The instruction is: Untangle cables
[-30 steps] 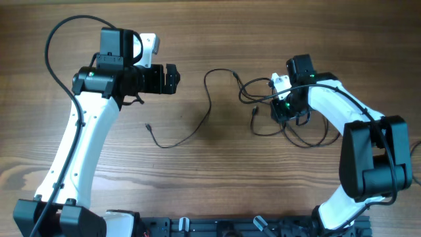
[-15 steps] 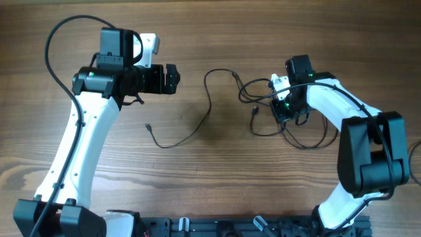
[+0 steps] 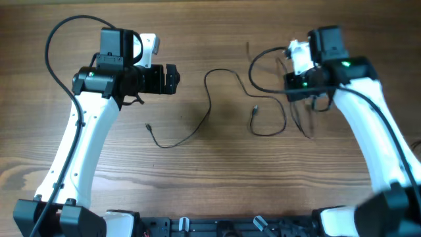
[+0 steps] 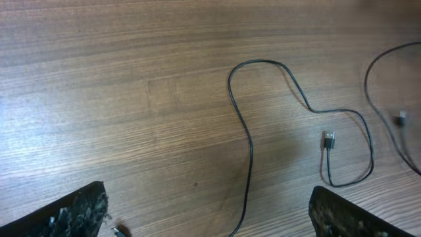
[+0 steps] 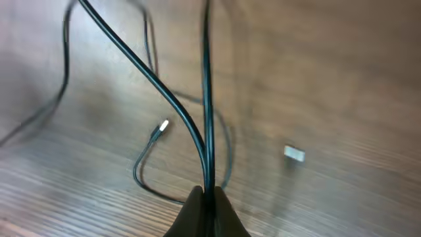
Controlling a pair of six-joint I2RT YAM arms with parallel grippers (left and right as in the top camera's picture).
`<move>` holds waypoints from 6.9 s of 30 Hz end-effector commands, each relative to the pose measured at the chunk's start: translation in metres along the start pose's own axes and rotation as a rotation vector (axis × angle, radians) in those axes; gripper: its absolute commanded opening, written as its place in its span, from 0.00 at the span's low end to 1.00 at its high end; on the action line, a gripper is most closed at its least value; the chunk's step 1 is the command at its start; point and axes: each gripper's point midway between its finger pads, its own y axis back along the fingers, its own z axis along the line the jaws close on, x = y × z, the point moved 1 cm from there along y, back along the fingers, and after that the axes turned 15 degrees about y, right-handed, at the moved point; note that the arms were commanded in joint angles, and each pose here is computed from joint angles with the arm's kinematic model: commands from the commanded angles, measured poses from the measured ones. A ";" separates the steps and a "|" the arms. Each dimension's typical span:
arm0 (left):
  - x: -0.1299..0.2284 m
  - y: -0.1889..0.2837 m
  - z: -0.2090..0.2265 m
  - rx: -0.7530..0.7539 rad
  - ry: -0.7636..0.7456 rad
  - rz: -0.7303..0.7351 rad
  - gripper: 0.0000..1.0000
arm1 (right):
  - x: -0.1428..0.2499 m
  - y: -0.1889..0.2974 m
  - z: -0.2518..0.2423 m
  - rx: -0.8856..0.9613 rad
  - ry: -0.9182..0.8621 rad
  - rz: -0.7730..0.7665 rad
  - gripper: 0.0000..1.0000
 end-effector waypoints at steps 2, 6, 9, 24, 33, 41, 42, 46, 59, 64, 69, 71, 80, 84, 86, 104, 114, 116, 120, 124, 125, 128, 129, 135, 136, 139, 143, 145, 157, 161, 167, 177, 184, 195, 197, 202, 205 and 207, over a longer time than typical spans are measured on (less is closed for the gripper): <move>0.002 0.000 -0.001 0.014 -0.013 0.013 1.00 | 0.001 0.046 -0.020 0.175 -0.082 -0.061 0.04; 0.003 0.000 -0.001 0.014 -0.012 0.017 1.00 | 0.016 0.085 -0.037 0.338 -0.191 -0.085 0.04; 0.005 0.000 0.000 0.011 -0.010 0.023 1.00 | 0.026 0.106 -0.050 0.439 -0.263 -0.107 0.04; 0.013 0.001 -0.013 0.095 -0.004 0.068 1.00 | 0.035 0.140 -0.193 0.615 -0.636 -0.392 0.04; 0.017 0.002 -0.023 0.155 -0.002 0.089 1.00 | 0.055 0.076 -0.323 0.738 -0.743 -0.367 0.04; 0.021 0.003 -0.034 0.202 -0.011 0.107 1.00 | 0.139 0.079 -0.428 0.878 -0.850 -0.247 0.04; 0.021 0.002 -0.037 0.207 -0.020 0.107 1.00 | 0.152 0.083 -0.433 0.905 -0.866 -0.230 0.04; 0.023 0.000 -0.053 0.234 -0.065 0.098 1.00 | 0.194 0.100 -0.447 0.956 -0.865 -0.182 0.04; 0.031 -0.003 -0.084 0.281 -0.149 0.094 1.00 | 0.238 0.056 -0.440 0.857 -0.979 -0.071 0.04; 0.031 -0.003 -0.083 0.281 -0.148 0.094 1.00 | 0.239 0.052 -0.435 0.833 -0.987 -0.052 0.04; 0.032 -0.003 -0.084 0.283 -0.163 0.094 1.00 | 0.242 0.052 -0.434 0.841 -0.996 -0.038 0.57; 0.032 -0.003 -0.084 0.283 -0.172 0.094 1.00 | 0.241 0.053 -0.434 0.845 -1.044 -0.065 0.78; 0.031 -0.005 -0.076 0.236 -0.173 0.087 1.00 | 0.209 0.080 -0.415 0.863 -1.100 -0.115 1.00; 0.026 -0.007 -0.070 0.191 -0.193 0.061 1.00 | 0.208 0.096 -0.380 0.889 -1.256 -0.055 1.00; 0.022 -0.008 -0.068 0.180 -0.203 0.043 1.00 | 0.208 0.091 -0.361 0.847 -1.314 -0.012 1.00; -0.007 0.039 -0.032 -0.091 -0.139 -0.186 1.00 | 0.049 0.029 -0.185 0.182 -0.714 0.080 1.00; -0.005 0.053 0.026 -0.344 0.115 -0.220 1.00 | -0.030 0.002 -0.062 -0.094 -0.205 0.048 1.00; -0.006 0.056 0.038 -0.360 0.188 -0.228 1.00 | -0.037 0.000 -0.043 -0.115 -0.142 0.052 1.00; -0.005 0.059 0.052 -0.376 0.246 -0.220 1.00 | -0.045 -0.006 -0.013 -0.154 0.020 0.064 1.00; -0.005 0.059 0.052 -0.376 0.245 -0.220 1.00 | -0.035 -0.016 -0.004 -0.181 0.097 0.098 1.00; -0.005 0.059 0.051 -0.375 0.242 -0.220 1.00 | -0.028 -0.023 -0.003 -0.189 0.103 0.115 1.00; -0.005 0.059 0.051 -0.374 0.223 -0.214 1.00 | -0.014 -0.044 0.000 -0.197 0.051 0.143 1.00; -0.005 0.059 0.050 -0.372 0.223 -0.213 1.00 | -0.010 -0.051 0.001 -0.198 0.032 0.148 1.00; -0.006 0.058 0.050 -0.369 0.223 -0.216 1.00 | 0.010 -0.090 0.005 -0.189 -0.051 0.150 1.00; -0.006 0.058 0.050 -0.368 0.223 -0.217 1.00 | 0.011 -0.096 0.006 -0.193 -0.055 0.135 1.00; -0.007 0.058 0.049 -0.363 0.223 -0.219 1.00 | 0.015 -0.109 0.011 -0.209 -0.054 0.109 1.00; -0.007 0.058 0.048 -0.359 0.223 -0.219 1.00 | 0.028 -0.119 0.015 -0.221 -0.023 0.116 1.00; -0.007 0.058 0.048 -0.359 0.223 -0.219 1.00 | 0.037 -0.125 0.018 -0.230 0.016 0.126 1.00; -0.008 0.058 0.048 -0.358 0.222 -0.222 1.00 | 0.035 -0.130 0.025 -0.266 0.019 0.085 0.98; -0.008 0.058 0.048 -0.358 0.219 -0.222 1.00 | 0.038 -0.133 0.026 -0.270 0.021 0.095 0.98; -0.008 0.058 0.048 -0.358 0.219 -0.222 1.00 | 0.054 -0.143 0.025 -0.243 0.038 0.125 1.00; -0.008 0.058 0.048 -0.358 0.219 -0.221 1.00 | 0.060 -0.147 0.024 -0.230 0.043 0.136 1.00; -0.007 0.058 0.048 -0.360 0.220 -0.217 1.00 | 0.056 -0.149 0.042 -0.266 0.079 0.133 1.00; -0.004 0.058 0.050 -0.366 0.220 -0.205 1.00 | 0.067 -0.178 0.094 -0.360 0.149 0.211 0.88; -0.004 0.058 0.050 -0.367 0.220 -0.204 1.00 | 0.058 -0.180 0.106 -0.365 0.152 0.189 0.87; -0.003 0.058 0.050 -0.367 0.220 -0.203 1.00 | 0.043 -0.183 0.118 -0.355 0.133 0.141 0.63; -0.003 0.058 0.050 -0.369 0.220 -0.200 1.00 | 0.043 -0.184 0.117 -0.344 0.110 0.147 0.28; -0.003 0.058 0.050 -0.368 0.220 -0.200 1.00 | 0.043 -0.184 0.115 -0.327 0.071 0.154 0.04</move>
